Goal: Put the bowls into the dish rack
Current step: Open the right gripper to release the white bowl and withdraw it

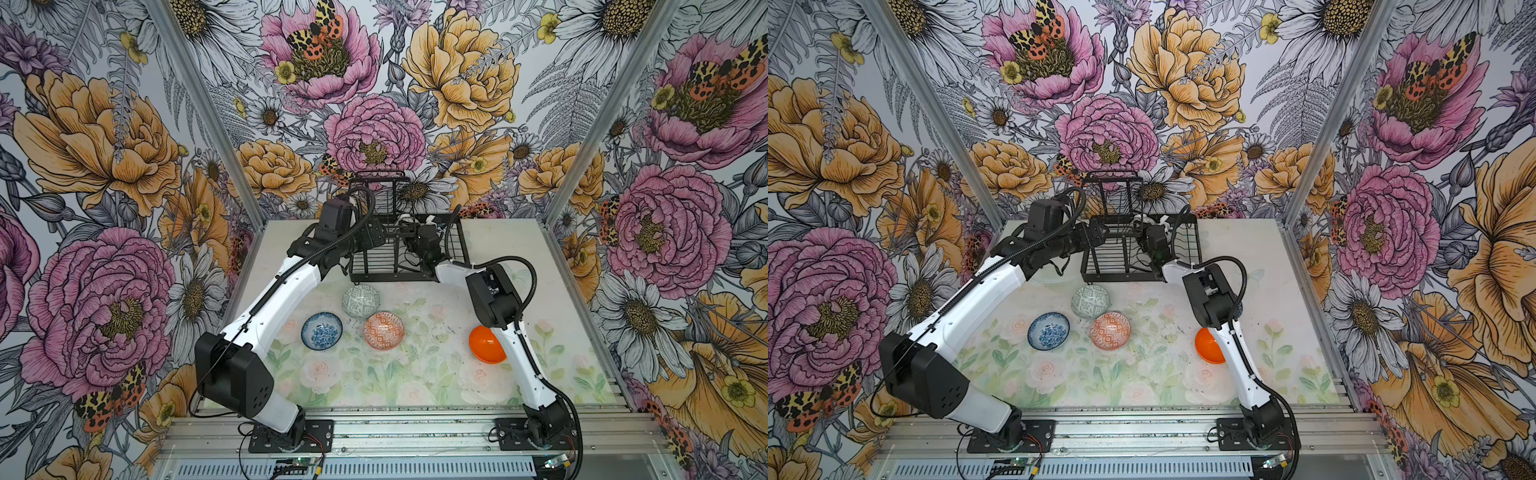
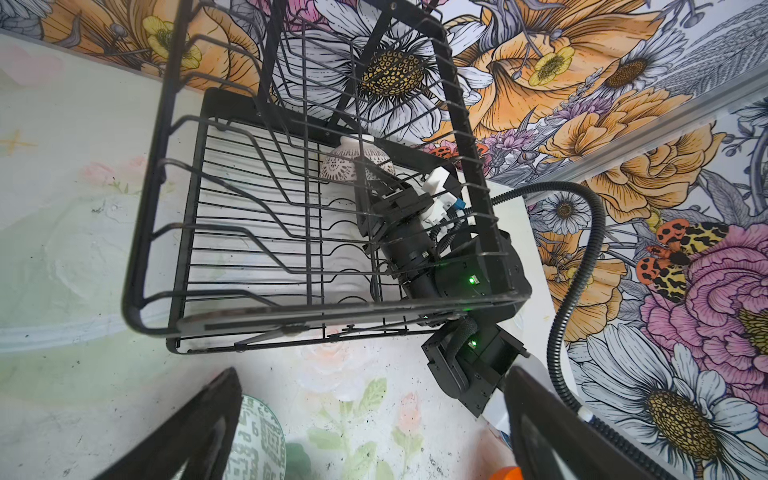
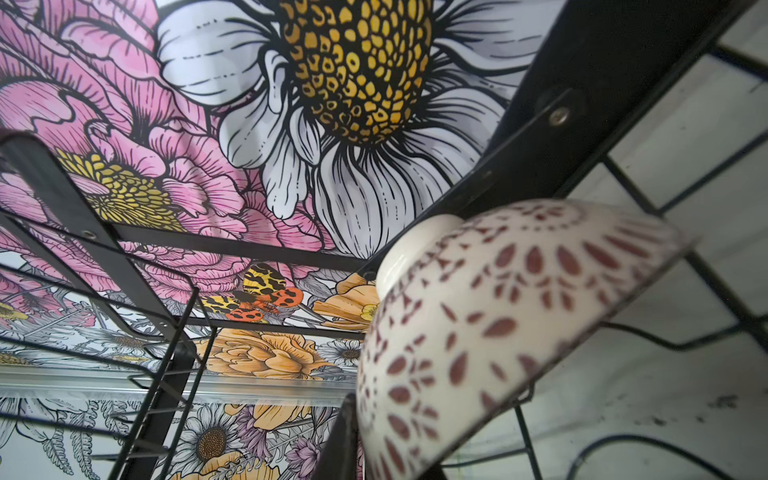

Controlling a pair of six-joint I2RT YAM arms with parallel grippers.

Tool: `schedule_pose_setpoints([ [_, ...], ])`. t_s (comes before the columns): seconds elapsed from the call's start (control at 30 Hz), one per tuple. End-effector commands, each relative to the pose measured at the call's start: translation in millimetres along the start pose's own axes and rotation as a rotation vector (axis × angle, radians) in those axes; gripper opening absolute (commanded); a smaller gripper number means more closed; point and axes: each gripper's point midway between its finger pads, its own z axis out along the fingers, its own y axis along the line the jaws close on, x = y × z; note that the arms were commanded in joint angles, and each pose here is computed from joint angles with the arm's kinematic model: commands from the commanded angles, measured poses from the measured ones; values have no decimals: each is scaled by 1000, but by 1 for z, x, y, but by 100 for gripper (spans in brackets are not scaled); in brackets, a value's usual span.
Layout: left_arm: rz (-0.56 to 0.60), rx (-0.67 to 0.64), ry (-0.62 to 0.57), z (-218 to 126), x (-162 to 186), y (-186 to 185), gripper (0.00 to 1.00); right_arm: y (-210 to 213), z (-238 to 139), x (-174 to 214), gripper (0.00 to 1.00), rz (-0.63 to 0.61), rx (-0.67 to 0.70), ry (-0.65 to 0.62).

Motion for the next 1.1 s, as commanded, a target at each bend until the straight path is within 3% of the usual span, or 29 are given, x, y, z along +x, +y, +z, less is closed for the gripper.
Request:
schedule_pose_setpoints([
  [0.0, -6, 7, -45, -9, -10, 0, 99, -2, -6, -11, 19, 1, 66, 14],
  [0.53, 13, -16, -77, -26, -10, 11, 99, 11, -6, -26, 30, -12, 61, 17],
  [1.07, 5, -9, -64, -19, -10, 9, 99, 16, -2, -43, 37, -7, 47, 20],
])
